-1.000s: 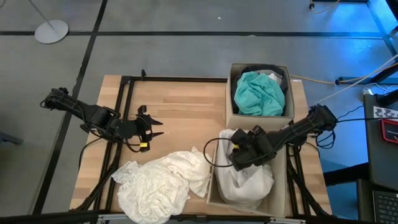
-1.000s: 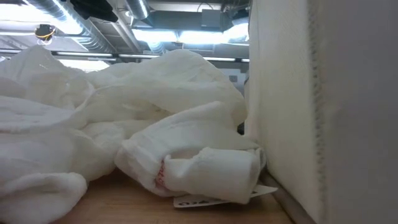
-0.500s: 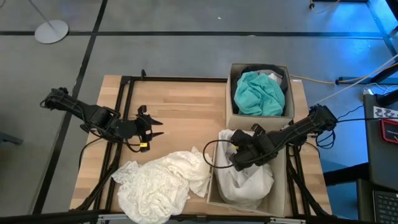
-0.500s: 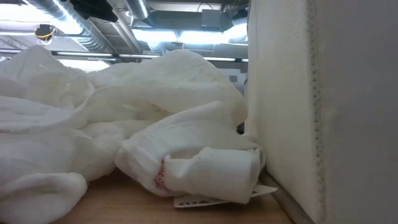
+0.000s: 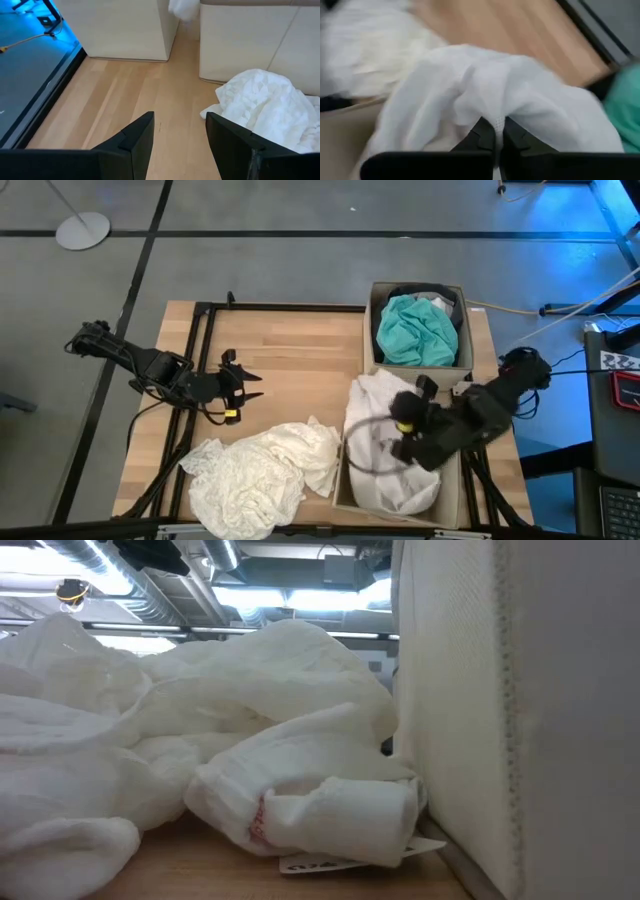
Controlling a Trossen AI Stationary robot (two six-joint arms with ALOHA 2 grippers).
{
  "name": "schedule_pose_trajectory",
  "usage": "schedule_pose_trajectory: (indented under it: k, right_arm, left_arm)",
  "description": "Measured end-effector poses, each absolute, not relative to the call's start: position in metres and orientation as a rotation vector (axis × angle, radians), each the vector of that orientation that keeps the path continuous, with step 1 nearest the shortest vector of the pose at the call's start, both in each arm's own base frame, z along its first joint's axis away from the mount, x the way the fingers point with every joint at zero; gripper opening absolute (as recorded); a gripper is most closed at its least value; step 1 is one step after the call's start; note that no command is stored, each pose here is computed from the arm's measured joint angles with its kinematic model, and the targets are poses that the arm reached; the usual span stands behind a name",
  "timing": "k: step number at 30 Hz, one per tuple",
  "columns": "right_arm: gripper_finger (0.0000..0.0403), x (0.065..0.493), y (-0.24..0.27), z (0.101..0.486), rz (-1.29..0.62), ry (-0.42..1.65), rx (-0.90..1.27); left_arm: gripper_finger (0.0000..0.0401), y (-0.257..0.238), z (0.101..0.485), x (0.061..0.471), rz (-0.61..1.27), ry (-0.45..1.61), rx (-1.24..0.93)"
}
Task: Sort clothes
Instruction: Put the white dress into the bottom laundry organizer
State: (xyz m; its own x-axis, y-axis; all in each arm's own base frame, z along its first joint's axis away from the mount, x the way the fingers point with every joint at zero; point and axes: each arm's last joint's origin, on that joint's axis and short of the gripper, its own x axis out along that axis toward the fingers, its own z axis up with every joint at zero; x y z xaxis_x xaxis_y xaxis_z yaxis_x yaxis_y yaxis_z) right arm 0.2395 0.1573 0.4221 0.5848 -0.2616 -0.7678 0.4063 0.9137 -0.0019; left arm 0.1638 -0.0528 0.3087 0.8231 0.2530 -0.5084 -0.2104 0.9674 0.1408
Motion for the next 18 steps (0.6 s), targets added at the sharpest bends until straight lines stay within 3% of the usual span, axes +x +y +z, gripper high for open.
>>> schedule_pose_trajectory:
  k: [5, 18]
  right_arm:
    - [0.0007, 0.218, 0.186, 0.433, -0.221, 0.852, 0.178]
    - [0.0002, 0.145, 0.246, 0.43, -0.166, 0.605, 0.144]
  left_arm:
    - [0.017, -0.053, 0.309, 0.164, 0.247, 0.552, 0.08]
    - [0.017, -0.053, 0.309, 0.164, 0.249, 0.546, 0.067]
